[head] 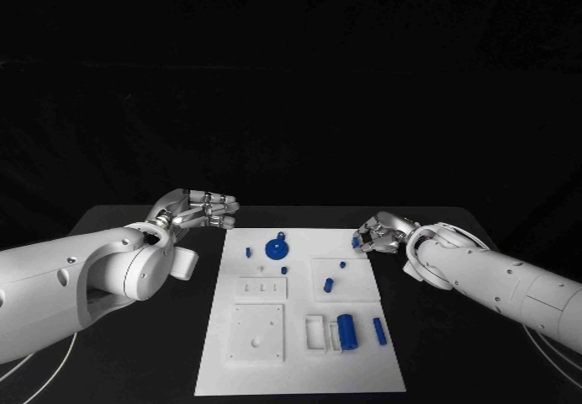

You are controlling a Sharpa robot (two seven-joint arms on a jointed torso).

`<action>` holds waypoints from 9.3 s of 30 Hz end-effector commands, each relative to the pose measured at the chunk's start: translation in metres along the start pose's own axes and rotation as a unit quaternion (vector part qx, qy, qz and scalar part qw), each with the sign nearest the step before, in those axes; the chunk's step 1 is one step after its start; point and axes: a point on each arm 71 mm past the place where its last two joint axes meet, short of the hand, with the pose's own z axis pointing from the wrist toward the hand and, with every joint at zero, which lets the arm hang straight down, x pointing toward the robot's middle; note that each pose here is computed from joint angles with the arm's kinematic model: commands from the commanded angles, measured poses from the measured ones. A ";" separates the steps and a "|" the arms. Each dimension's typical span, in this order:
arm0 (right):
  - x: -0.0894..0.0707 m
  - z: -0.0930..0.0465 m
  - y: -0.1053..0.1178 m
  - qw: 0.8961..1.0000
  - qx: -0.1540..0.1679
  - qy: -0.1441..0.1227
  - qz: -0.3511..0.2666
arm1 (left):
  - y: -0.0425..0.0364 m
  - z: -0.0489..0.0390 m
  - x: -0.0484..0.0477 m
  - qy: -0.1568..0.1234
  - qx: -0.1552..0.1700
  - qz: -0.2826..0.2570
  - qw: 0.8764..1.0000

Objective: Assemble the parts on the task board

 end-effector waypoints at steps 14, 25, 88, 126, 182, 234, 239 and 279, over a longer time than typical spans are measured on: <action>0.005 0.002 0.003 1.000 -0.005 0.009 0.008 | -0.0014 0.0003 0.0029 0.010 0.005 0.000 1.000; 0.006 0.003 0.004 1.000 -0.006 0.009 0.009 | -0.0013 0.0004 0.0026 0.009 0.005 0.001 1.000; 0.037 0.001 0.202 0.990 -0.111 -0.054 -0.072 | 0.0107 0.0372 0.0613 0.131 -0.190 0.163 0.959; 0.057 -0.002 0.230 0.988 -0.135 -0.025 -0.076 | 0.0099 0.0363 0.0788 0.149 -0.197 0.181 0.952; 0.061 -0.004 0.223 0.988 -0.134 -0.030 -0.063 | 0.0112 0.0362 0.0771 0.150 -0.202 0.176 0.952; -0.009 -0.038 0.122 0.991 -0.070 -0.099 0.058 | 0.0382 0.0365 0.0639 0.141 -0.269 0.296 0.906; -0.009 -0.037 0.122 0.991 -0.069 -0.099 0.062 | 0.0423 0.0342 0.0716 0.157 -0.264 0.337 0.890; -0.009 -0.034 0.120 0.991 -0.063 -0.098 0.063 | 0.0850 0.0280 0.0763 0.166 -0.283 0.411 0.850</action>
